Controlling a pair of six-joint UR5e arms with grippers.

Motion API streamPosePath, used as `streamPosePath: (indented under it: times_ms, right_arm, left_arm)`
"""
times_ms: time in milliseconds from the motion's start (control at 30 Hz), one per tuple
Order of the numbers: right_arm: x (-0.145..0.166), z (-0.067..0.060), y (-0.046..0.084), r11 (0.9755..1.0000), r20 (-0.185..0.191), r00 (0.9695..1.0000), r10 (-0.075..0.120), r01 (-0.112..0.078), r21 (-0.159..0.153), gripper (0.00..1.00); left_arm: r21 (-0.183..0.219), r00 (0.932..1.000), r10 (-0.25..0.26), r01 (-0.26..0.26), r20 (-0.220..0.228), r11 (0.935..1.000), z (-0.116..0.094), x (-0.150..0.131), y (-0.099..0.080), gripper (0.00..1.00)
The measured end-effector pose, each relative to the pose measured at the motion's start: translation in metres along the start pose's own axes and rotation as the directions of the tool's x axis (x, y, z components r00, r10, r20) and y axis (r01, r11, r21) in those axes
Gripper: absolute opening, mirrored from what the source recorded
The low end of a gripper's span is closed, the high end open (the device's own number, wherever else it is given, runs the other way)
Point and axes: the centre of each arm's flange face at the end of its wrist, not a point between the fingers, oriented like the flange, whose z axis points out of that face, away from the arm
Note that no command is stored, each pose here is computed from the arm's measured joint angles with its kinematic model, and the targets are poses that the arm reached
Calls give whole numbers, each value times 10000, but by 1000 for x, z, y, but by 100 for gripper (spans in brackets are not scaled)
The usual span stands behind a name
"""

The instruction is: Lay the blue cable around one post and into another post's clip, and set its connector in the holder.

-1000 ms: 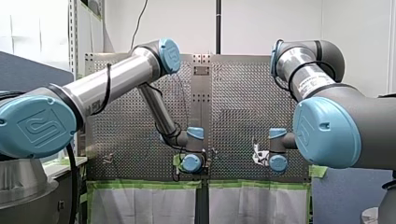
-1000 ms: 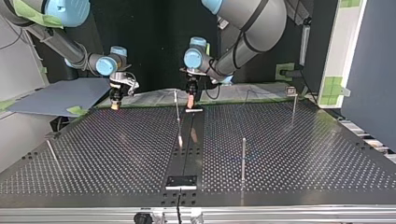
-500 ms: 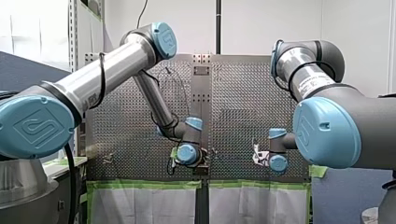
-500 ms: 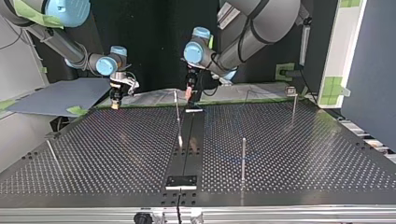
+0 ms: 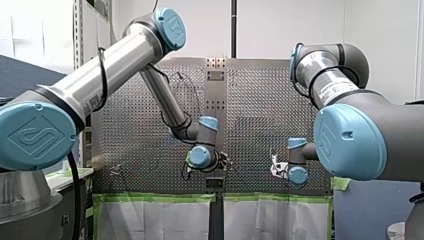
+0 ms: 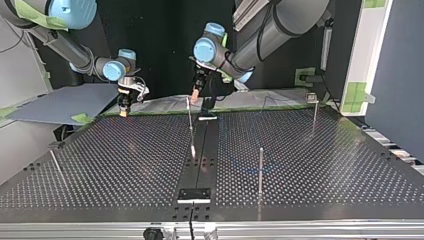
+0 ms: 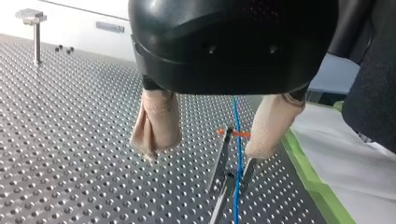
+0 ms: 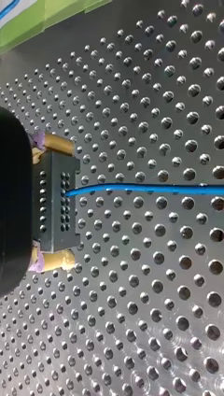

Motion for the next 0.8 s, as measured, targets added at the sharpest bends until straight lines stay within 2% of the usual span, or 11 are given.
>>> streamPosePath:
  times_ms: [400,800]
  right_arm:
    - [-1,0,1,9999,15,9999,123,-123,-14,3]
    - [-1,0,1,9999,17,9999,133,-133,-14,3]
  left_arm:
    - [85,9997,-198,199,-113,9998,-5,1,-7,100]
    - [127,9988,-478,479,-107,9988,-6,1,-10,100]
